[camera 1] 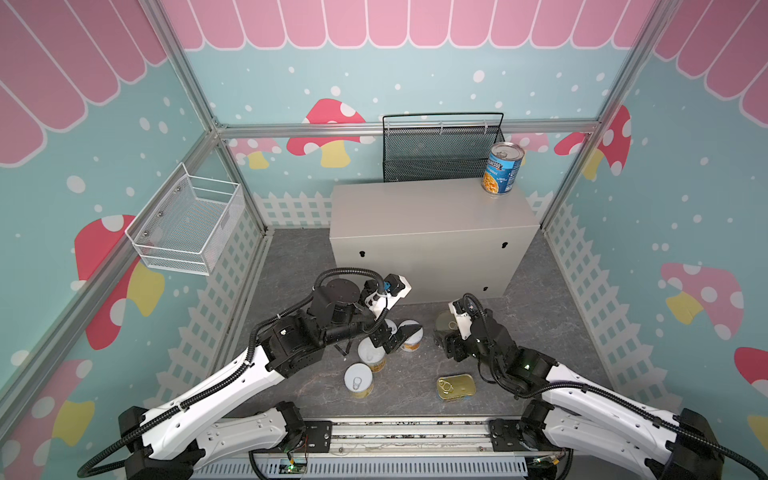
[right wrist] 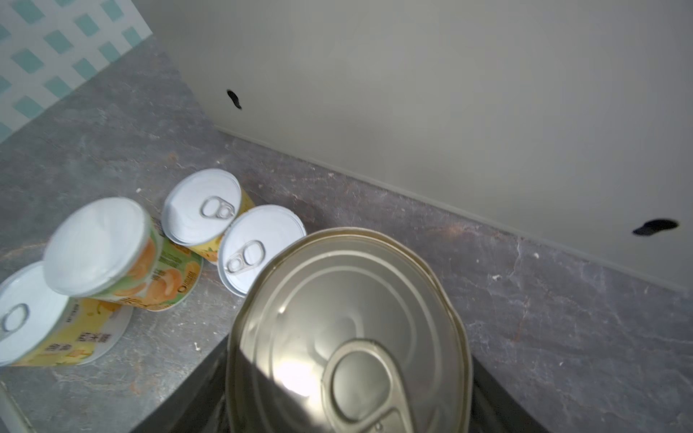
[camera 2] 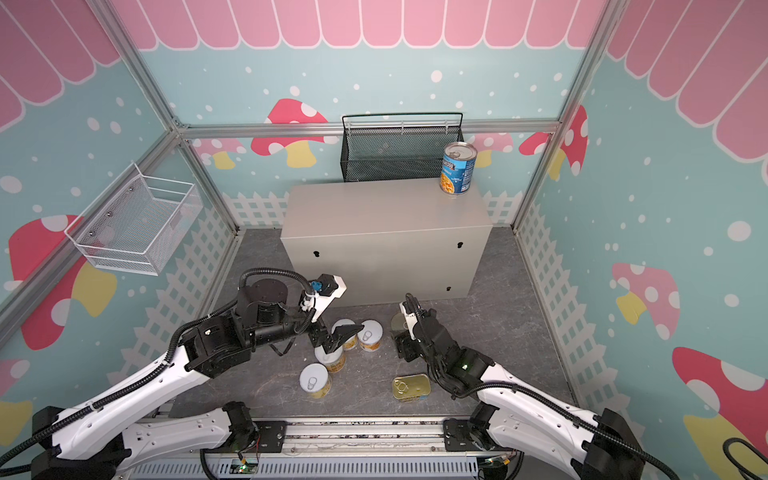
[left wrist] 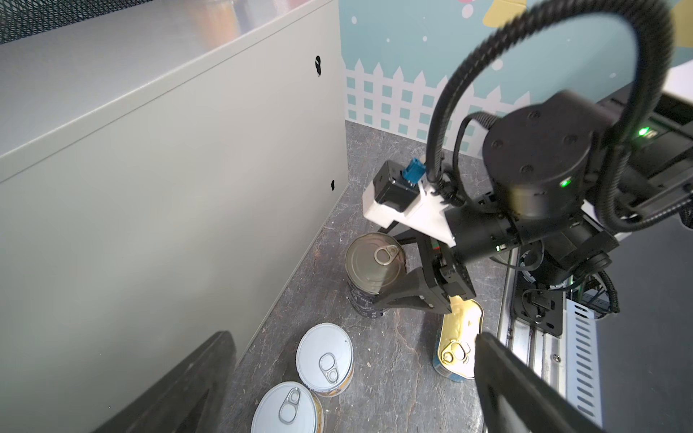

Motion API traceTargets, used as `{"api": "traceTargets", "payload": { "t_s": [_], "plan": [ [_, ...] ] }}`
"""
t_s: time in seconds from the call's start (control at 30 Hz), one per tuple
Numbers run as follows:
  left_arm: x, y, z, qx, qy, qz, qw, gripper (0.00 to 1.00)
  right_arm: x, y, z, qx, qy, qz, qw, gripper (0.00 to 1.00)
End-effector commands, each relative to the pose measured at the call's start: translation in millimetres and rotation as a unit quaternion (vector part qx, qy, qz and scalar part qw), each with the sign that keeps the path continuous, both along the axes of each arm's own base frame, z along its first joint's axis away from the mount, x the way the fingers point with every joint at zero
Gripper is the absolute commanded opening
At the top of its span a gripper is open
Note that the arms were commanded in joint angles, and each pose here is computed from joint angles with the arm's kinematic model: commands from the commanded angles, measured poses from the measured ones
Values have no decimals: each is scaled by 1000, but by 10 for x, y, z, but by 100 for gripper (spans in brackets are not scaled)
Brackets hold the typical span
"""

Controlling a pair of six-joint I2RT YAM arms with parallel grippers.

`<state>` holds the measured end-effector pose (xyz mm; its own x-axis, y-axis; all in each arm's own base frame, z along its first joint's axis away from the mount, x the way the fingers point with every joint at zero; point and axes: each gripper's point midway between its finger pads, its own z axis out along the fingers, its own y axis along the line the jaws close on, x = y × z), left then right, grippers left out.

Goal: Place and organize the canned foods onto the counter
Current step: 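Carry the dark blue can up onto the cabinet top with the right gripper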

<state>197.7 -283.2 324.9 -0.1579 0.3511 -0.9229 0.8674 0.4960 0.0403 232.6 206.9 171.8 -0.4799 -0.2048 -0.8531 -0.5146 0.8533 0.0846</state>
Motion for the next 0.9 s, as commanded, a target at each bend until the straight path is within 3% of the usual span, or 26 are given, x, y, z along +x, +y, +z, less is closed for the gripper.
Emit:
{"api": "traceTargets", "payload": {
  "t_s": [0.0,0.23,0.43,0.87],
  "plan": [
    [-1,6,6,-3,2,-1,1000,99,67,101,763,45,-72,20,996,58],
    [-13,17,20,-5,2,-3,1000,99,118,-44,1586,53,-84,4,995,59],
    [-32,56,74,-10,-5,-1,1000,99,205,-252,2372,71,-130,-13,989,60],
    [-66,159,148,-12,-22,6,1000,99,940,-740,3515,51,-220,-76,971,60]
  ]
}}
